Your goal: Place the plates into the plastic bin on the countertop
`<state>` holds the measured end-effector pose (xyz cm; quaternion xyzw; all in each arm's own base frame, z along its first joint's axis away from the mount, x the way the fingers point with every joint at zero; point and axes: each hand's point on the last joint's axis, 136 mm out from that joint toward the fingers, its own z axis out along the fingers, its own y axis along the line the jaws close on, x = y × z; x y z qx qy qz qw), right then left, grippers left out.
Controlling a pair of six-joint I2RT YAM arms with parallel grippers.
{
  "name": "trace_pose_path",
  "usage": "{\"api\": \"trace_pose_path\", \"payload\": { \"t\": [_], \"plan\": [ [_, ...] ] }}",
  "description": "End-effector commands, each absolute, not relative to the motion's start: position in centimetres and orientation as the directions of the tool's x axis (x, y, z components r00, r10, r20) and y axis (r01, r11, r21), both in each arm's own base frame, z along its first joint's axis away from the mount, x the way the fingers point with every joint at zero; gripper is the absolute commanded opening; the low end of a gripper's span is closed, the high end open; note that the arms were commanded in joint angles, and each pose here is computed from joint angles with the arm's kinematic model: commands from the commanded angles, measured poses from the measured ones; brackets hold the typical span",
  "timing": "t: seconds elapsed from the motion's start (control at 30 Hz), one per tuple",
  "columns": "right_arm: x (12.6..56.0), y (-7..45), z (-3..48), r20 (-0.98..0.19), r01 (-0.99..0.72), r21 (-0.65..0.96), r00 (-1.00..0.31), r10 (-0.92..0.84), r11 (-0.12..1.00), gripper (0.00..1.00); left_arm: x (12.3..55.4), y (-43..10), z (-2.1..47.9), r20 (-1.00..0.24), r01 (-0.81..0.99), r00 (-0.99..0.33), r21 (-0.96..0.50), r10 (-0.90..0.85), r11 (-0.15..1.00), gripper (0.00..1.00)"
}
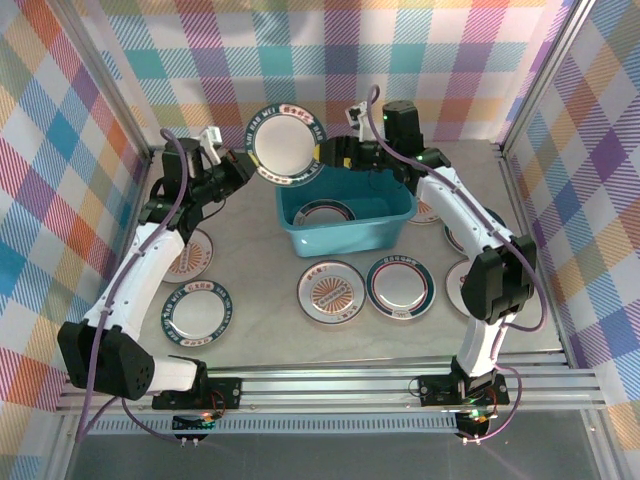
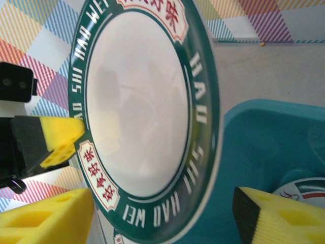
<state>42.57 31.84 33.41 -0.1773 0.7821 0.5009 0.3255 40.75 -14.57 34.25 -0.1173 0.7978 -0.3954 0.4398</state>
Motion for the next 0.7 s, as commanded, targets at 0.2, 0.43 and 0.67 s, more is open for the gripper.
{"api": "trace_pose_path", "payload": {
  "t": [0.2,0.43,0.67],
  "plan": [
    [43.6,31.9,32.4,-0.65,-0.559,0.72,-0.751,0.117,0.411,0.51,40.6,-15.8,35.9,-0.631,0.24,-0.562,-0.743,-0.534,0.625,0.0],
    [43.4,31.7,32.2,-0.646,-0.551,0.72,-0.753,0.121,0.422,0.24,40.7,-15.9,35.3,-0.629,0.231,-0.571,-0.74,-0.527,0.632,0.0],
    [43.3,31.3,32.0,-0.647,-0.541,0.716,-0.752,0.126,0.442,0.07,40.7,-15.9,34.7,-0.628,0.219,-0.582,-0.733,-0.517,0.644,0.0]
  ]
}}
